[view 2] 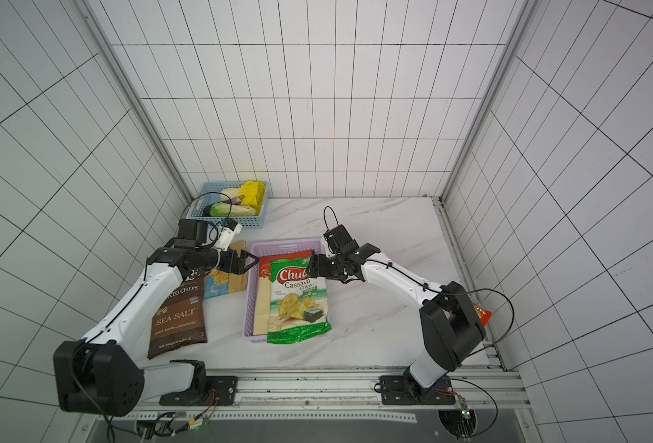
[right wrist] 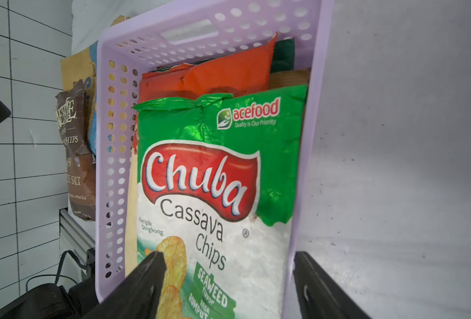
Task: Put the potato chips into the basket
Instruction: Place the potato chip in the basket.
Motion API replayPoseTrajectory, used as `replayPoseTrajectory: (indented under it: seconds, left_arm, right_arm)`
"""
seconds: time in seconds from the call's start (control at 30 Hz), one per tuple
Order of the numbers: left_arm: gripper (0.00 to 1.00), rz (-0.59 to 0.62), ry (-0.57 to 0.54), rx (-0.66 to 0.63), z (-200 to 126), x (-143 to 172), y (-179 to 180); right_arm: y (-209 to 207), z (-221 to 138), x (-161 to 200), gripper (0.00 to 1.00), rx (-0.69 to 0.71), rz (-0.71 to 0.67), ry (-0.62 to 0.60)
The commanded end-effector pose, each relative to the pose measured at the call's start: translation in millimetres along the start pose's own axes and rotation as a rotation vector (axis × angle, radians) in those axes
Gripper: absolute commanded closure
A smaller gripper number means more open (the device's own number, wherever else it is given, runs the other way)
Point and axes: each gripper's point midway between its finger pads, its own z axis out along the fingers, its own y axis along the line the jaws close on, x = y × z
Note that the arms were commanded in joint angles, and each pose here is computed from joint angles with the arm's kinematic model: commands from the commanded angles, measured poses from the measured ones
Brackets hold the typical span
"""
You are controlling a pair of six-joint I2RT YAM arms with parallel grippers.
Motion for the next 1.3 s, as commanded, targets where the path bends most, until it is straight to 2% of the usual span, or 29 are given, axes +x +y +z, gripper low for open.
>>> replayPoseTrajectory:
  seconds: [0.0,0.1,0.23,0.47,0.6,0.8,1.0,1.1,1.27]
  left_arm:
    - [0.09,0.128,0.052,0.014,10,-6,-20]
    - [0.19,0.155,0.130,0.016,27,-2,-30]
    - [0.35,0.109,0.177,0.052,42,-6,-37]
    - [0.53,0.018,0.264,-0.041,70,-10,-15]
    - [0.56,-0.005,0.305,-0.093,85,-6,0]
    - [0.67,-0.024,0.327,-0.109,102,1,6]
    - [0.67,-0.028,0.327,-0.108,111,4,8]
    - [0.72,-0.033,0.337,-0.093,116,7,7]
    - [0.72,-0.035,0.353,-0.100,124,13,10]
  right_arm:
    - [-3,-12,-17,0.23,0.053,-0.040,-0.059]
    - [-6,-20,-20,0.25,0.062,-0.039,-0.086]
    - [-9,-31,-20,0.26,0.077,-0.049,-0.117]
    - [-15,-40,-16,0.26,0.096,-0.057,-0.140]
    - [-15,-43,-16,0.28,0.096,-0.066,-0.147]
    - [-13,-44,-16,0.29,0.084,-0.076,-0.148]
    - [-13,-42,-14,0.31,0.079,-0.075,-0.145]
    - [-15,-42,-13,0.31,0.084,-0.071,-0.145]
    - [-16,-43,-11,0.31,0.083,-0.067,-0.147]
